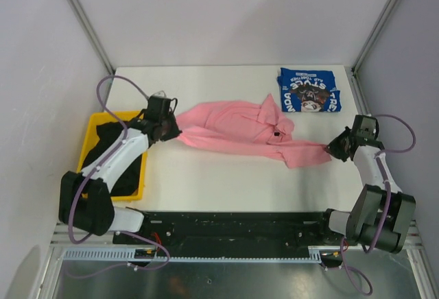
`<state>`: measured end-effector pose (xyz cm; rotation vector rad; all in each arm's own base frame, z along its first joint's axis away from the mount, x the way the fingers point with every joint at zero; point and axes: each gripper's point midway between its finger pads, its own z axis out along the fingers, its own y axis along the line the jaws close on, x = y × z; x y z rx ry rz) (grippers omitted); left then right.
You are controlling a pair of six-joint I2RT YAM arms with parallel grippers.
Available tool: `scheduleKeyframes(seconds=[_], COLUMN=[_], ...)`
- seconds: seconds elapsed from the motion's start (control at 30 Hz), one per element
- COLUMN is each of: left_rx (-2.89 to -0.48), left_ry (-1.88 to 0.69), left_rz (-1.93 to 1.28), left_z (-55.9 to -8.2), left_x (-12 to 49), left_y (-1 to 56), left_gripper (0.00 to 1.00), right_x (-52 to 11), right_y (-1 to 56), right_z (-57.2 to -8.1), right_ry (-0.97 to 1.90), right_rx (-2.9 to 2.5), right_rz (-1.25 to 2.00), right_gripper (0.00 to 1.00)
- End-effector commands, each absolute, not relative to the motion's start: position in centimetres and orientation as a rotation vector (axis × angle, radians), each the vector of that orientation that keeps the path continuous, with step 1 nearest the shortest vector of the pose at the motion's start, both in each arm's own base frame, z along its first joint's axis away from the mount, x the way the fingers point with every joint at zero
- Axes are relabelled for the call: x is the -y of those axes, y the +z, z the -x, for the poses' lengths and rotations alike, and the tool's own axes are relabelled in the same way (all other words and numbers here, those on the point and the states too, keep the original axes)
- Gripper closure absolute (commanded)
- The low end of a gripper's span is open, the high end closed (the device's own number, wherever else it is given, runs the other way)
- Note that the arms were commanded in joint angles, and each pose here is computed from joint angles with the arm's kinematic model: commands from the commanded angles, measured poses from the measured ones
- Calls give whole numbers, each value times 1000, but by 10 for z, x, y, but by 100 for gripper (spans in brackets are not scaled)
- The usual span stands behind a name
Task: Fold and stack the t-shirts
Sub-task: Flatten out the tshirt
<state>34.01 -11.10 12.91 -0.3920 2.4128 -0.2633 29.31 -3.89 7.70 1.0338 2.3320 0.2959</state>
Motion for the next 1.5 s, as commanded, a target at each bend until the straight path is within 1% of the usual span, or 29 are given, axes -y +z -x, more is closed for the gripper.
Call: scheduleKeyframes(seconds=[0.0, 0.1, 0.2, 0.23, 0.27, 0.33, 0.37, 0.43, 0.5, 0.6, 0.73, 0.83, 0.9, 1.23, 1.47], left_rx=[-2413, -2432, -2477, -2492, -2510, -2544, -2546, -2537, -2523, -2520, -2528, -2560, -2593, -2656, -2674], left_ry=[-266, -254, -275, -285, -318, -388, -410, -426, -412, -338, -229, -151, -145, -124, -43], left_rz=[420, 413, 348, 335, 323, 316, 314, 310, 307, 333, 414, 460, 449, 372, 311], left_z=[-329, -355, -401, -415, -428, -446, -452, -456, -452, -434, -398, -376, -370, -386, -390], left_x=[100, 101, 117, 122, 129, 142, 146, 149, 147, 131, 109, 96, 97, 118, 121], left_y=[128, 127, 118, 111, 105, 92, 91, 95, 101, 101, 92, 73, 62, 38, 24], left_gripper=[100, 100, 100, 99, 91, 68, 59, 47, 42, 43, 56, 59, 61, 58, 58], right_x=[51, 53, 58, 59, 61, 62, 62, 62, 62, 62, 60, 56, 53, 38, 30], right_y=[103, 98, 88, 84, 78, 70, 67, 61, 59, 58, 58, 59, 59, 61, 65], right_z=[-300, -309, -323, -327, -331, -338, -341, -345, -346, -346, -344, -344, -345, -346, -348], right_ry=[249, 257, 252, 249, 248, 252, 257, 259, 258, 251, 248, 249, 252, 272, 291], right_rx=[-2257, -2259, -2263, -2269, -2276, -2290, -2297, -2306, -2314, -2322, -2331, -2337, -2341, -2360, -2359], right_rz=[-990, -1008, -1039, -1053, -1064, -1086, -1093, -1101, -1101, -1098, -1088, -1075, -1066, -1025, -1003], right_gripper=[100, 100, 100, 100, 100, 100, 100, 100, 100, 100, 100, 100, 100, 100, 100])
